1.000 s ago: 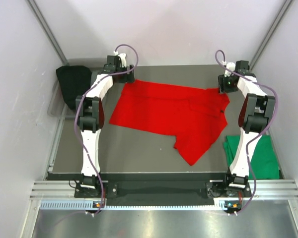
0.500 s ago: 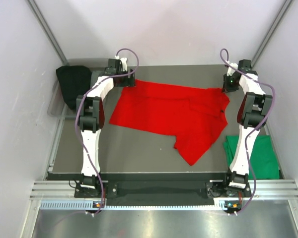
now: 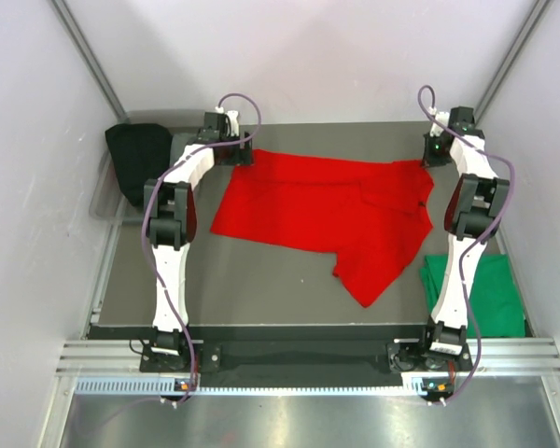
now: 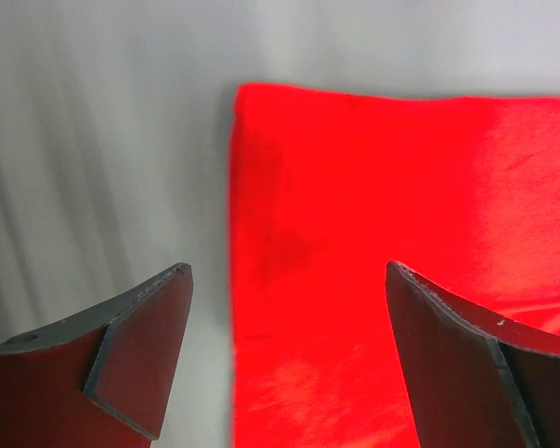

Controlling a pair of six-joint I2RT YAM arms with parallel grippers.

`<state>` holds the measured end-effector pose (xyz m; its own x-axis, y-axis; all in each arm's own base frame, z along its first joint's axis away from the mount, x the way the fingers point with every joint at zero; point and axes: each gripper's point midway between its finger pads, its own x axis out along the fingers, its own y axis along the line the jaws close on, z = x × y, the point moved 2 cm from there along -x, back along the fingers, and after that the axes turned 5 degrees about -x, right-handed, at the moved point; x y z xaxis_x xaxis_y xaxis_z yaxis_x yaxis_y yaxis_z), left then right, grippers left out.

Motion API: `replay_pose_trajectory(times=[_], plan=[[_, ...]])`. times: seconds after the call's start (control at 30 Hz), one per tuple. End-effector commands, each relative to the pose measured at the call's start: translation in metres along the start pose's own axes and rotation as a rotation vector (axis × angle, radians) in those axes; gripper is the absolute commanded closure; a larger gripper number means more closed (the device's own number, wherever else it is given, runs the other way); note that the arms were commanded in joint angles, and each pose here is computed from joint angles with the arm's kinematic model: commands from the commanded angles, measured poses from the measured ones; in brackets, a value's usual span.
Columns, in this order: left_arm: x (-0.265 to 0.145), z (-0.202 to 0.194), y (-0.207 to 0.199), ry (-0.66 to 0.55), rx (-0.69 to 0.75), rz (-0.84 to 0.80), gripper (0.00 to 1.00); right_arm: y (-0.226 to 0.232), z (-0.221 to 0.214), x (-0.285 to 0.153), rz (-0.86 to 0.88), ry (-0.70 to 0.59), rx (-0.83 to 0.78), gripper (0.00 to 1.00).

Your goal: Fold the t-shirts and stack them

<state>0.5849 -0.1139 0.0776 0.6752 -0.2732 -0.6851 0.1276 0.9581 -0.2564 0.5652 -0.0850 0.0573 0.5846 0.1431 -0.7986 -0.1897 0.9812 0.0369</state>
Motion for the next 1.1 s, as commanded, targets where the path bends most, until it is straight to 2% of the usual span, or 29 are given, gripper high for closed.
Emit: replay_pose_trajectory(times=[0.0, 0.27, 0.37, 0.4, 0.5, 0.6, 0.7, 0.73, 0.8, 0.83, 0.9, 0.93, 0.97, 1.07], plan=[[-0.038, 0.047, -0.010, -0.142, 0.026, 0.008, 0.12, -0.026, 0.047, -0.008, -0.110, -0.151, 0.002, 1.00], [-0.066, 0.063, -0.018, -0.196, 0.048, -0.004, 0.11, -0.028, 0.086, -0.005, -0.138, -0.267, 0.001, 0.97], [-0.067, 0.074, -0.021, -0.225, 0.056, -0.012, 0.10, -0.025, 0.083, -0.005, -0.136, -0.261, 0.011, 0.87], [-0.065, 0.078, -0.020, -0.233, 0.058, -0.007, 0.10, -0.024, 0.083, -0.005, -0.135, -0.260, 0.012, 0.71], [-0.053, 0.086, -0.016, -0.215, 0.062, 0.013, 0.14, -0.025, 0.075, -0.018, -0.165, -0.268, 0.017, 0.53], [-0.053, 0.079, -0.022, -0.198, 0.050, -0.016, 0.16, -0.034, 0.073, -0.055, -0.242, -0.301, 0.001, 0.47], [-0.076, 0.074, -0.034, -0.229, 0.104, -0.033, 0.17, -0.040, 0.073, -0.109, -0.312, -0.374, -0.020, 0.45], [-0.091, 0.074, -0.036, -0.244, 0.128, -0.015, 0.17, -0.033, 0.072, -0.136, -0.322, -0.410, -0.062, 0.44], [-0.117, 0.079, -0.047, -0.274, 0.238, 0.001, 0.17, -0.024, 0.066, -0.161, -0.308, -0.430, -0.137, 0.44], [-0.119, 0.068, -0.046, -0.246, 0.271, 0.015, 0.18, -0.005, 0.059, -0.181, -0.254, -0.446, -0.243, 0.44], [-0.139, 0.061, -0.048, -0.236, 0.343, 0.047, 0.18, 0.019, 0.037, -0.193, -0.171, -0.414, -0.342, 0.44], [-0.137, 0.042, -0.044, -0.190, 0.351, 0.045, 0.18, 0.035, 0.035, -0.215, -0.133, -0.447, -0.399, 0.44], [-0.141, 0.033, -0.044, -0.170, 0.361, 0.038, 0.19, 0.046, 0.004, -0.208, -0.080, -0.370, -0.455, 0.44], [-0.155, 0.001, -0.043, -0.096, 0.368, 0.012, 0.18, 0.083, -0.052, -0.218, 0.057, -0.285, -0.585, 0.45]])
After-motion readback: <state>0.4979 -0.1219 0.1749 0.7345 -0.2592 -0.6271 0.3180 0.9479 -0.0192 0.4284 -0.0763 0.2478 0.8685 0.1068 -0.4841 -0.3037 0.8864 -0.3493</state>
